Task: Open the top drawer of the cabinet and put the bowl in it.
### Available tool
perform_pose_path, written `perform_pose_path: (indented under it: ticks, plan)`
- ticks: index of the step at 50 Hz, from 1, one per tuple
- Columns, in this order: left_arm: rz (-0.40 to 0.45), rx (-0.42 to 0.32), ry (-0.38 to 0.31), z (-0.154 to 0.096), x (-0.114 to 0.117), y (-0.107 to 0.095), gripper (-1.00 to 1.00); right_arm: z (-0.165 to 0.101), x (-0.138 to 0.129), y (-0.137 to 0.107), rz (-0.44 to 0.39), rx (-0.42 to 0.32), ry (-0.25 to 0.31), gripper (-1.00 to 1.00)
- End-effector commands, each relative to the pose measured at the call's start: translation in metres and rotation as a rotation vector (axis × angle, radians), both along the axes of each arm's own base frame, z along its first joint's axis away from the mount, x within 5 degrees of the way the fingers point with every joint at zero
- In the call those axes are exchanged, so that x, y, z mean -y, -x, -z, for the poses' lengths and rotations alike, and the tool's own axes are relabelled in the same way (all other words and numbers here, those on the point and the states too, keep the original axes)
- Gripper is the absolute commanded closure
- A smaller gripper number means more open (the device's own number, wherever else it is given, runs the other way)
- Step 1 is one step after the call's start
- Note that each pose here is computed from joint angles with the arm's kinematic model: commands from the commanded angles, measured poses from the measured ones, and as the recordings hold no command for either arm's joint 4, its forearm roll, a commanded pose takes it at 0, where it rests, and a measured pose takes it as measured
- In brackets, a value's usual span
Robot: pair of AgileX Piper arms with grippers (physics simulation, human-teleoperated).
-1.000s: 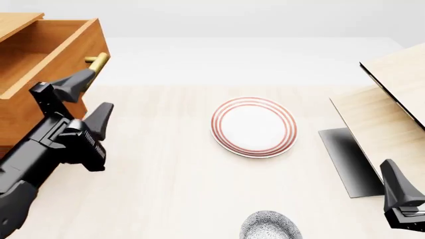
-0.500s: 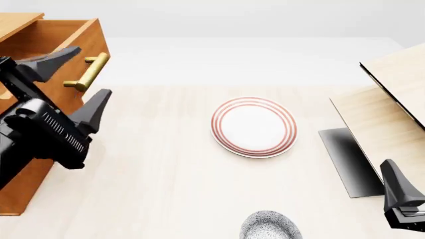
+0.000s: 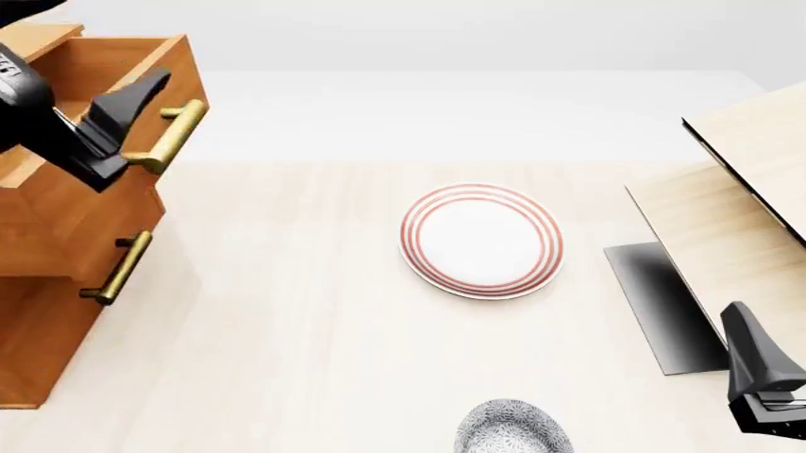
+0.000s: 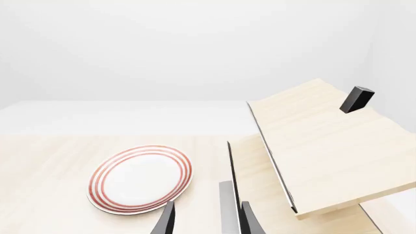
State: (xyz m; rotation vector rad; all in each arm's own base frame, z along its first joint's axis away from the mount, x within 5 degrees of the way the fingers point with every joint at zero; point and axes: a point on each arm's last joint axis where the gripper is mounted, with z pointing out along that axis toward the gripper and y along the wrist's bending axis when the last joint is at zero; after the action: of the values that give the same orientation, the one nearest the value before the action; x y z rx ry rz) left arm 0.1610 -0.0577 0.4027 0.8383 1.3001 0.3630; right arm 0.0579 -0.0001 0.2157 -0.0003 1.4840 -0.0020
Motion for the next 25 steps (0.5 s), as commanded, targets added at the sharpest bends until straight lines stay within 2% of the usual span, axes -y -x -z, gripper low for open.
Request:
perform_pose_path:
  ticks: [1, 2, 3, 4, 5, 9, 11, 12, 14, 15, 16, 18, 22, 25]
  plan:
    - [-0.07, -0.18, 0.186, -0.027, -0.009, -0.009, -1.0, 0.001, 0.0, 0.001, 0.0, 0.0, 0.0, -1.0]
    - [-0.028, -0.164, 0.221, -0.038, -0.002, -0.008, -1.0, 0.001, 0.0, 0.001, 0.0, 0.0, 0.0, -1.0]
    - [-0.028, -0.164, 0.221, -0.038, -0.002, -0.008, -1.0, 0.001, 0.0, 0.001, 0.0, 0.0, 0.0, -1.0]
    - [-0.093, -0.176, 0.277, -0.048, -0.016, 0.0, -1.0, 0.001, 0.0, 0.001, 0.0, 0.0, 0.0, -1.0]
    - [-0.051, -0.163, 0.281, -0.054, -0.009, 0.0, -1.0, 0.001, 0.0, 0.001, 0.0, 0.0, -0.001, -1.0]
    - [-0.104, -0.19, 0.358, -0.072, -0.02, 0.007, -1.0, 0.001, 0.0, 0.001, 0.0, 0.0, 0.0, -1.0]
    - [-0.116, -0.211, 0.353, -0.071, -0.02, 0.004, -1.0, 0.001, 0.0, 0.001, 0.0, 0.0, 0.0, -1.0]
    - [-0.094, -0.213, 0.379, -0.076, -0.017, 0.004, -1.0, 0.001, 0.0, 0.001, 0.0, 0.0, -0.001, -1.0]
    - [-0.156, -0.23, 0.382, -0.075, -0.027, 0.006, -1.0, 0.001, 0.0, 0.001, 0.0, 0.0, 0.0, -1.0]
    - [-0.138, -0.252, 0.406, -0.077, -0.022, 0.002, -1.0, 0.001, 0.0, 0.001, 0.0, 0.0, 0.0, -1.0]
    - [-0.166, -0.268, 0.433, -0.078, -0.027, 0.003, -1.0, 0.001, 0.0, 0.001, 0.0, 0.0, -0.001, -1.0]
    - [-0.231, -0.311, 0.442, -0.077, -0.035, 0.002, -1.0, 0.001, 0.0, 0.001, 0.0, 0.0, 0.0, -1.0]
    - [-0.203, -0.337, 0.457, -0.082, -0.029, -0.004, -1.0, 0.001, 0.0, 0.001, 0.0, 0.0, 0.0, -1.0]
    - [-0.221, -0.348, 0.474, -0.085, -0.031, -0.004, -1.0, 0.001, 0.0, 0.001, 0.0, 0.0, 0.0, -1.0]
